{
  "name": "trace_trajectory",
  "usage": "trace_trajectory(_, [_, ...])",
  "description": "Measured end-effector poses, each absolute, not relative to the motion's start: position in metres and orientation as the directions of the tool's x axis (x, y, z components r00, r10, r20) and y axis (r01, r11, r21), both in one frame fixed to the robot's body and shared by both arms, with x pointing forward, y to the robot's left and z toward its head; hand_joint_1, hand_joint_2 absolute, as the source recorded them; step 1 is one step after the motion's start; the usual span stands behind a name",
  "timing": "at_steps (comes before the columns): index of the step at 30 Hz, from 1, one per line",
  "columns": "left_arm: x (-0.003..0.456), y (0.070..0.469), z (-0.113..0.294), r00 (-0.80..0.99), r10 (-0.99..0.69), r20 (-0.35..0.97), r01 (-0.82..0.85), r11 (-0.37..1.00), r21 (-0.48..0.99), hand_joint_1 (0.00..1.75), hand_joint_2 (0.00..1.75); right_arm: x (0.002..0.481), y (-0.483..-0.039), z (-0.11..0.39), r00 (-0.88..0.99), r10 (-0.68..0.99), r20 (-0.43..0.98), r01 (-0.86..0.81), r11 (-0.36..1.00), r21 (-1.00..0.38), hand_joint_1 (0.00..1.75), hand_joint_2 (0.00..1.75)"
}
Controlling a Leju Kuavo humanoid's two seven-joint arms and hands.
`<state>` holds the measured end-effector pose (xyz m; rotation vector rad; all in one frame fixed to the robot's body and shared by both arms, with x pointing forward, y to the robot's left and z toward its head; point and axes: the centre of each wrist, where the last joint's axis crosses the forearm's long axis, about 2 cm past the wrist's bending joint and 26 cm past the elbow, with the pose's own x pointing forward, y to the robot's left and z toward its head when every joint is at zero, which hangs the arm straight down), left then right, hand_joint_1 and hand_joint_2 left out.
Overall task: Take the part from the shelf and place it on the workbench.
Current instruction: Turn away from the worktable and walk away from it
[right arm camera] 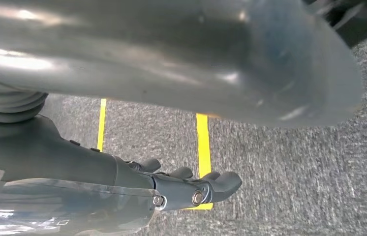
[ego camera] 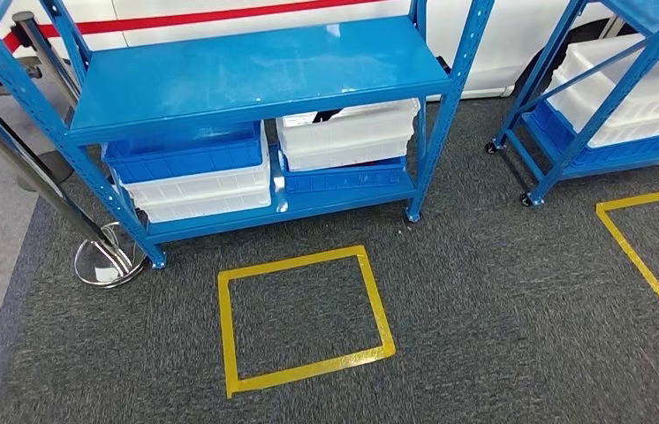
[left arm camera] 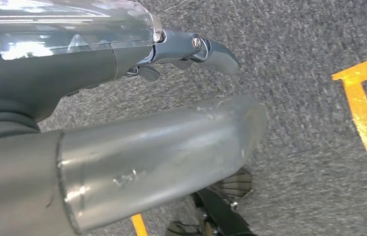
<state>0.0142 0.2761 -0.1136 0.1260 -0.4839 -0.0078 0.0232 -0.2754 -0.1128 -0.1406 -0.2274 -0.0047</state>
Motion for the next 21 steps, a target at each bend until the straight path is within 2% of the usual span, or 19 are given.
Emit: trace_trajectory(21, [0.0115, 0.2755, -0.1138, 0.888, -0.044, 0.459, -0.013, 0.993, 0.121, 0.0, 0.0, 0.017, -0.2773, -0.1134, 0.979, 0.018, 0.204, 0.011, 0.99, -0.142, 0.0, 0.0])
